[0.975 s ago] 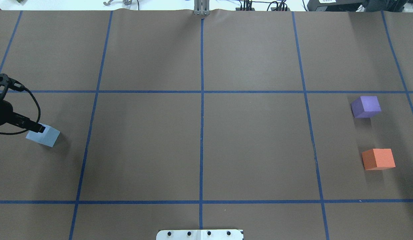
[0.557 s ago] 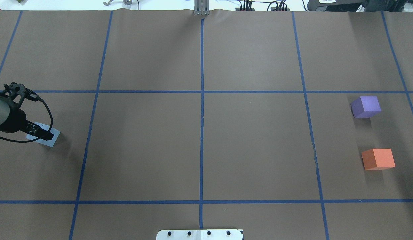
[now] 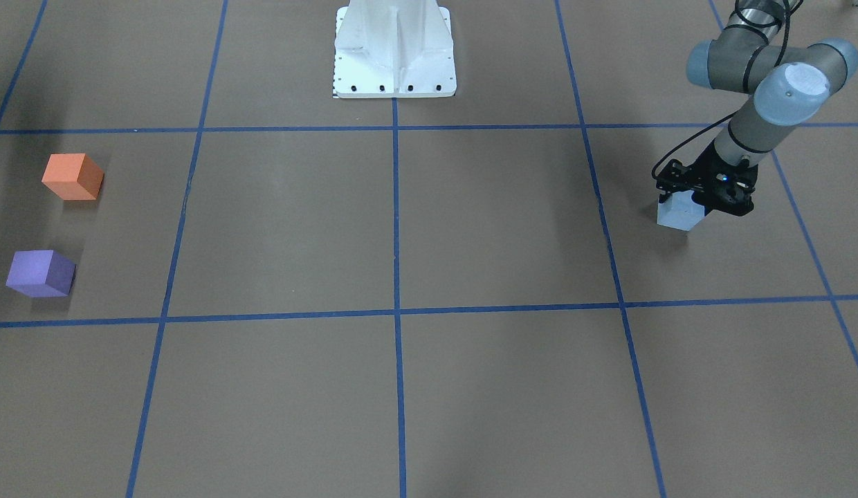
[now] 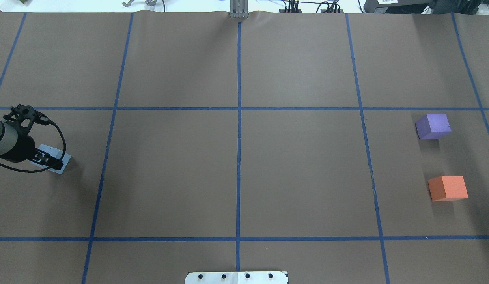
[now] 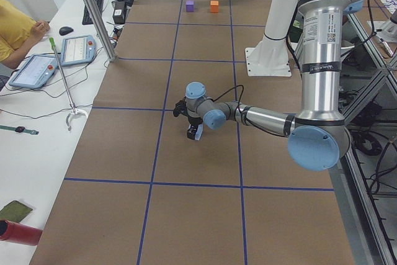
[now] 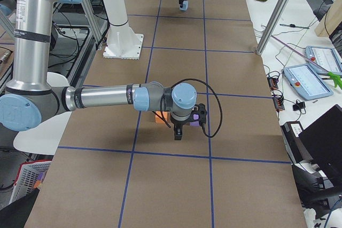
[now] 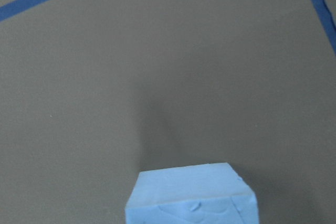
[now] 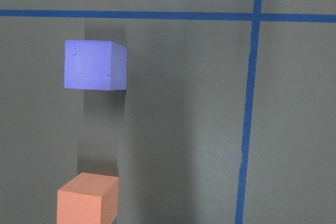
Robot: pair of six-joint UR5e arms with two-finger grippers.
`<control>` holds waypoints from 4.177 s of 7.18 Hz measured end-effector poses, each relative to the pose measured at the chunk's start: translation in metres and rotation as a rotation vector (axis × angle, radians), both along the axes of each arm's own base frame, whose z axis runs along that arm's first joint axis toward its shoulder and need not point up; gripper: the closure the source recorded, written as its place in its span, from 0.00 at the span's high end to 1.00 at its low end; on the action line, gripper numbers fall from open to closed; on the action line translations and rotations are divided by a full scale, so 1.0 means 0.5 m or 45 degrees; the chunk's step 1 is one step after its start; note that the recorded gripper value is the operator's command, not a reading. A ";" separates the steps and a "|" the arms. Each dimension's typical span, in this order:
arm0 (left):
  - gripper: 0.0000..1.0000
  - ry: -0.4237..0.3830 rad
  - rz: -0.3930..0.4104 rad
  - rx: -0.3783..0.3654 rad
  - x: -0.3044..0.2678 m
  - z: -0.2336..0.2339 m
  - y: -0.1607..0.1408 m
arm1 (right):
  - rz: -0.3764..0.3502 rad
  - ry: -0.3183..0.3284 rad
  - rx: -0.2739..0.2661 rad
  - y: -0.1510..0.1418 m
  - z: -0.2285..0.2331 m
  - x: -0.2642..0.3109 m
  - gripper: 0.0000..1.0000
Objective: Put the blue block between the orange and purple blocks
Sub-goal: 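Lift the light blue cube with the left gripper and carry it toward the table center, then set the cube down mid-table, open the left gripper while the right arm reaches in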
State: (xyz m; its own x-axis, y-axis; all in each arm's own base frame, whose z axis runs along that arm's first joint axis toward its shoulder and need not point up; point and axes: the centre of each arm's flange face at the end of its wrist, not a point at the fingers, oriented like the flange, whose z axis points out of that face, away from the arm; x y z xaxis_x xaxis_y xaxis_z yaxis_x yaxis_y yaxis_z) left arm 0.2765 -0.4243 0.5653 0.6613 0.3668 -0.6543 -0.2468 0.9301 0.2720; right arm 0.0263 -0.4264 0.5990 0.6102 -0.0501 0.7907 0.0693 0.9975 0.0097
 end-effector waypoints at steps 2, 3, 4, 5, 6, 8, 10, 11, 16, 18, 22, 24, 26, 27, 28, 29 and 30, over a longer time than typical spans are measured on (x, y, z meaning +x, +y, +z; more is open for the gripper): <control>0.00 0.073 -0.079 -0.123 0.019 -0.046 -0.005 | 0.000 -0.002 0.001 0.000 -0.001 0.000 1.00; 0.00 0.161 -0.148 -0.214 0.060 -0.137 -0.023 | 0.001 -0.003 0.004 -0.001 -0.004 0.000 1.00; 0.00 0.249 -0.202 -0.312 0.138 -0.266 -0.037 | 0.002 -0.006 0.007 -0.001 -0.008 -0.001 1.00; 0.00 0.314 -0.225 -0.404 0.239 -0.406 -0.030 | 0.002 -0.011 0.010 -0.002 -0.011 -0.001 1.00; 0.00 0.338 -0.242 -0.466 0.351 -0.559 -0.007 | 0.003 -0.015 0.016 -0.003 -0.016 -0.002 1.00; 0.00 0.292 -0.305 -0.456 0.584 -0.864 0.055 | 0.003 -0.029 0.070 -0.006 -0.032 -0.003 1.00; 0.00 0.240 -0.385 -0.496 0.762 -1.057 0.036 | 0.005 -0.085 0.114 -0.002 -0.038 -0.007 1.00; 0.00 0.228 -0.422 -0.473 0.844 -1.109 0.025 | 0.003 -0.098 0.119 -0.001 -0.038 -0.008 1.00; 0.70 0.169 -0.424 -0.278 1.020 -1.167 0.060 | -0.007 -0.107 0.153 -0.002 -0.042 -0.011 1.00; 0.76 0.151 -0.433 -0.244 1.040 -1.159 0.084 | -0.008 -0.107 0.153 -0.002 -0.043 -0.013 1.00; 1.00 0.158 -0.439 -0.236 1.024 -1.182 0.094 | -0.012 -0.125 0.167 -0.016 -0.062 -0.021 1.00; 1.00 0.175 -0.446 -0.236 0.919 -1.235 0.107 | 0.013 -0.136 0.149 -0.074 -0.141 -0.072 1.00; 1.00 0.210 -0.471 -0.235 0.737 -1.204 0.112 | 0.033 -0.124 0.132 -0.124 -0.249 -0.192 0.99; 1.00 0.239 -0.465 -0.244 0.618 -1.146 0.097 | 0.038 -0.072 0.134 -0.133 -0.295 -0.278 0.99; 1.00 0.251 -0.435 -0.239 0.502 -1.081 0.083 | 0.059 -0.030 0.124 -0.134 -0.352 -0.377 0.99; 1.00 0.241 -0.408 -0.209 0.408 -1.018 0.074 | 0.075 -0.022 0.098 -0.119 -0.412 -0.478 0.99; 1.00 0.220 -0.393 -0.174 0.346 -0.966 0.064 | 0.097 -0.018 0.066 -0.098 -0.468 -0.577 0.99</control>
